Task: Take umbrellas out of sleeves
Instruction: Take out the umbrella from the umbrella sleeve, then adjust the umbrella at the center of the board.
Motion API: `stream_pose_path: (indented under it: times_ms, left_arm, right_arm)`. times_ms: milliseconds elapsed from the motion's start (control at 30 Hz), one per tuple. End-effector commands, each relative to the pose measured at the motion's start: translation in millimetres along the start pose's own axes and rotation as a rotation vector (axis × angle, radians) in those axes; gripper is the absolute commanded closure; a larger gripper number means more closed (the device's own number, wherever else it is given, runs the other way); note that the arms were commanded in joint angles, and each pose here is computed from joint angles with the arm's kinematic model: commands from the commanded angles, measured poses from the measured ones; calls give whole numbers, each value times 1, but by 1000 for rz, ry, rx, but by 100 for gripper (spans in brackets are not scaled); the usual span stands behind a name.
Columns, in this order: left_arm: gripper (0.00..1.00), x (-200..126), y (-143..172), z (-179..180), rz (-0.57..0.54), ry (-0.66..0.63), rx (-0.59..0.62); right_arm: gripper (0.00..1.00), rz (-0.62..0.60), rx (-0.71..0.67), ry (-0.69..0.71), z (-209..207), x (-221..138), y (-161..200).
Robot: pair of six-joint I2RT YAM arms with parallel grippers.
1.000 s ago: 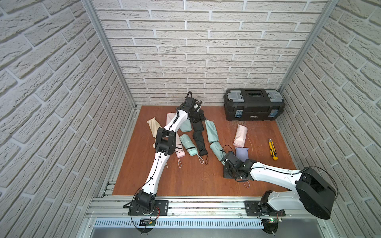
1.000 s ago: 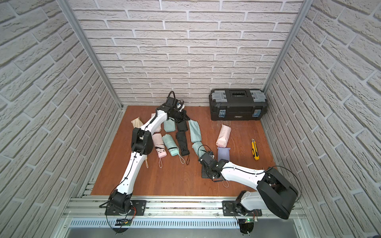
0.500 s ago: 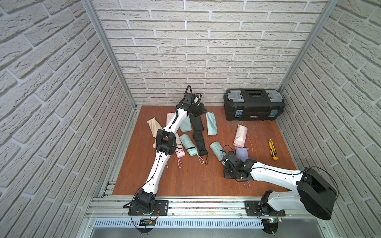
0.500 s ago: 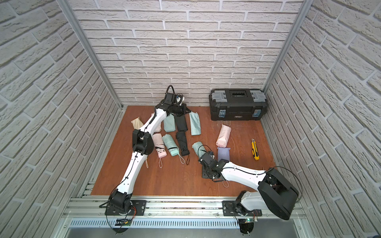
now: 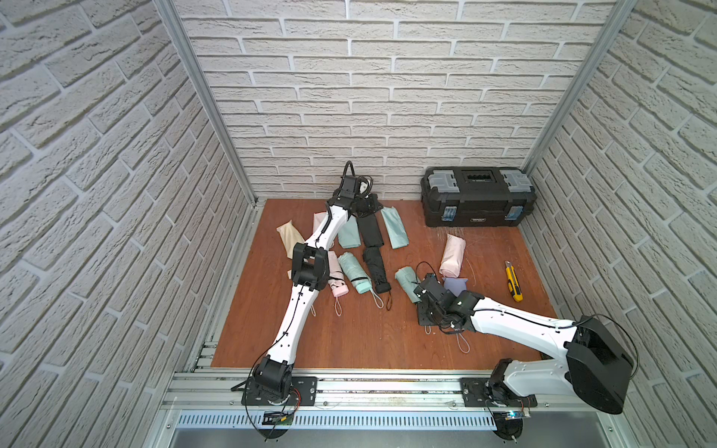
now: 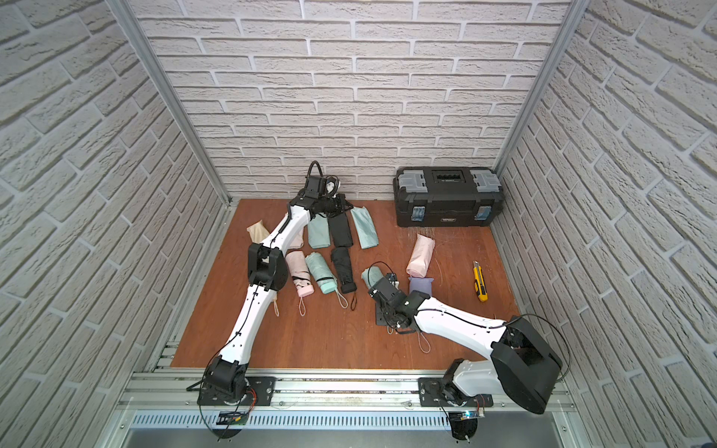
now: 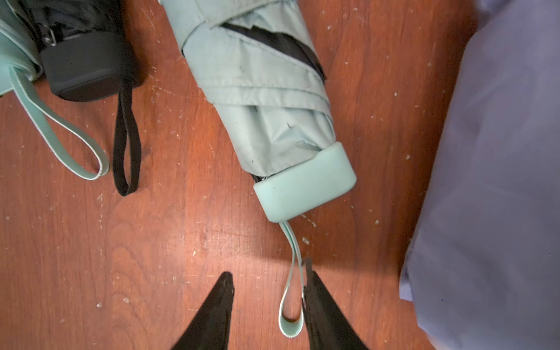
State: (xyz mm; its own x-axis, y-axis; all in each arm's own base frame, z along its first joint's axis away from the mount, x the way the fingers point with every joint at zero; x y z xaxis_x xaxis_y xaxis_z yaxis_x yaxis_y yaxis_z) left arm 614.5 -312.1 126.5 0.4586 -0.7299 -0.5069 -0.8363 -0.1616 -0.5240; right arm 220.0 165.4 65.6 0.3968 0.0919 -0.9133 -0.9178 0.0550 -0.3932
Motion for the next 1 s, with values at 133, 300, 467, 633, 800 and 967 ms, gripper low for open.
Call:
stream_pose_path:
  times_ms: [133, 300, 467, 633, 800, 967]
  left_arm:
    - [21, -13, -24, -19, -68, 52, 77]
    - [12, -35, -29, -31, -74, -5, 114]
    - [2, -55, -24, -34, -49, -85, 125]
    - [2, -78, -10, -42, -23, -170, 143]
    - [2, -104, -1, -72, -64, -147, 159]
    - [2, -122, 8, -99, -85, -110, 179]
  right_arm:
    - [29, -43, -111, 82, 3, -8, -29]
    - [23, -14, -143, 51, 11, -1, -50]
    - [22, 35, -165, 68, 11, 15, -60]
    - [14, 68, -184, 69, 13, 31, -66]
    - [10, 120, -194, 68, 12, 49, -63]
    - [11, 137, -191, 91, 9, 61, -58]
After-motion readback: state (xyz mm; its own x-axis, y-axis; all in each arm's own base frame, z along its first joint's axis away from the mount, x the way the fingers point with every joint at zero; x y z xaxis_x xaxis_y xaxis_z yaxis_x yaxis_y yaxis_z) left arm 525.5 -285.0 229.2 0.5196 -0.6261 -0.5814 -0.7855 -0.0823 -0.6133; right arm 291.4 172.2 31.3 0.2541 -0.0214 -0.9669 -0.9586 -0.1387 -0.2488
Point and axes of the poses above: each gripper's point midway between its finger pads, its own x axis out along the fingers, its own z axis along the line the jaws close on, y = z × x, the point moved 1 cm from there along -x, back along the fingers, and after that the axes turned 2 degrees about x, right-handed, at the moved point
